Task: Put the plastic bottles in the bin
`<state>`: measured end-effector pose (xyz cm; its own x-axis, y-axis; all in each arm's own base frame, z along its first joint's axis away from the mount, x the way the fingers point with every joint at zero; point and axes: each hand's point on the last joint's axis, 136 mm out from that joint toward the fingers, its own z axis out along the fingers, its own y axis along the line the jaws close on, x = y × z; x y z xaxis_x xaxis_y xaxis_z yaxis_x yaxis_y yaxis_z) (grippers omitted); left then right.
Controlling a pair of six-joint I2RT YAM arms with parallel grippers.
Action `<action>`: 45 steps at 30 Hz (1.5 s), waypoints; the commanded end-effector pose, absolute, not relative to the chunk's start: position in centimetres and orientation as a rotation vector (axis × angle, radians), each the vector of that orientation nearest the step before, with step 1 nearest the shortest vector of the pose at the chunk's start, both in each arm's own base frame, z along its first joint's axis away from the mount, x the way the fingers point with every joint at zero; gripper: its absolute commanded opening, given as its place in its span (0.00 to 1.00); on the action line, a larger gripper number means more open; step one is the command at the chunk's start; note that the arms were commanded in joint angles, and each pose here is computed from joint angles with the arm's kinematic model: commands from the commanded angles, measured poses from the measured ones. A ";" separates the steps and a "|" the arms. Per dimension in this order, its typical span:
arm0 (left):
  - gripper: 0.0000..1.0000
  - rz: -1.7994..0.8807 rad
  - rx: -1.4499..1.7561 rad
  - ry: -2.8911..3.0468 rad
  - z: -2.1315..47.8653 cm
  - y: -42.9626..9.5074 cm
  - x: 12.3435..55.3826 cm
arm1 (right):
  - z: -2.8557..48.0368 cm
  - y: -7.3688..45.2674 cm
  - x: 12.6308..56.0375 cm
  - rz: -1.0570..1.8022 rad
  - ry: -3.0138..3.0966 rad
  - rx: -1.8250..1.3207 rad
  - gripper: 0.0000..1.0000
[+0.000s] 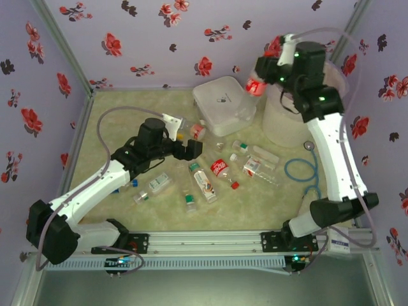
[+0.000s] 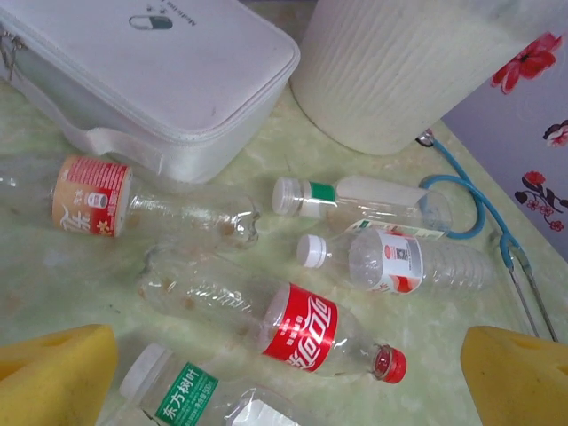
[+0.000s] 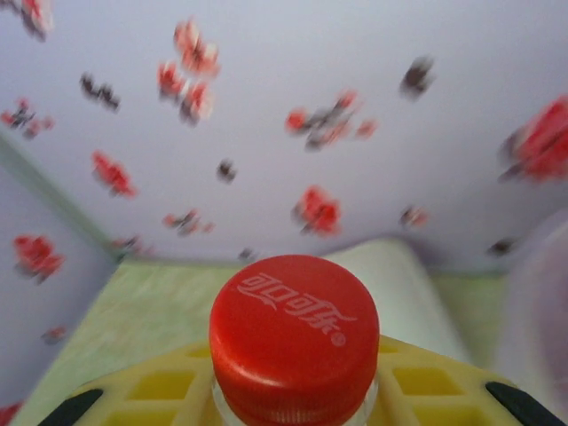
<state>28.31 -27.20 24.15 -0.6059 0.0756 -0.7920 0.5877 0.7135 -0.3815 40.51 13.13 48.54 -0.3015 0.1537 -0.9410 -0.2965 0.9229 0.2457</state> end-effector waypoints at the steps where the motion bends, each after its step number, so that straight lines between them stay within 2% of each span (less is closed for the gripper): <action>1: 1.00 -0.806 0.458 2.107 24.4 -26.6 28.6 | 53.2 7.7 38.9 0.092 1.712 -0.074 0.00; 6: 1.00 -0.813 0.447 2.094 24.7 -26.7 28.9 | 57.2 2.1 38.8 -0.193 1.577 0.056 0.00; 11: 1.00 -0.818 0.436 2.111 24.0 -26.7 28.8 | 56.6 -1.4 40.8 -0.430 1.525 0.117 0.00; 19: 1.00 -0.807 0.442 2.120 24.0 -26.5 28.7 | 50.3 -2.6 45.7 -0.530 1.565 0.092 0.00; 27: 1.00 -0.799 0.410 2.168 23.3 -26.3 28.6 | 44.4 -3.4 47.7 -0.605 1.625 0.096 0.00; 34: 1.00 -0.722 0.294 2.253 21.4 -24.8 29.0 | 38.5 -4.8 50.0 -0.548 1.806 0.122 0.00; 45: 1.00 -0.719 0.266 2.296 19.7 -25.0 29.3 | 32.2 -5.4 53.2 -0.407 2.063 0.140 0.00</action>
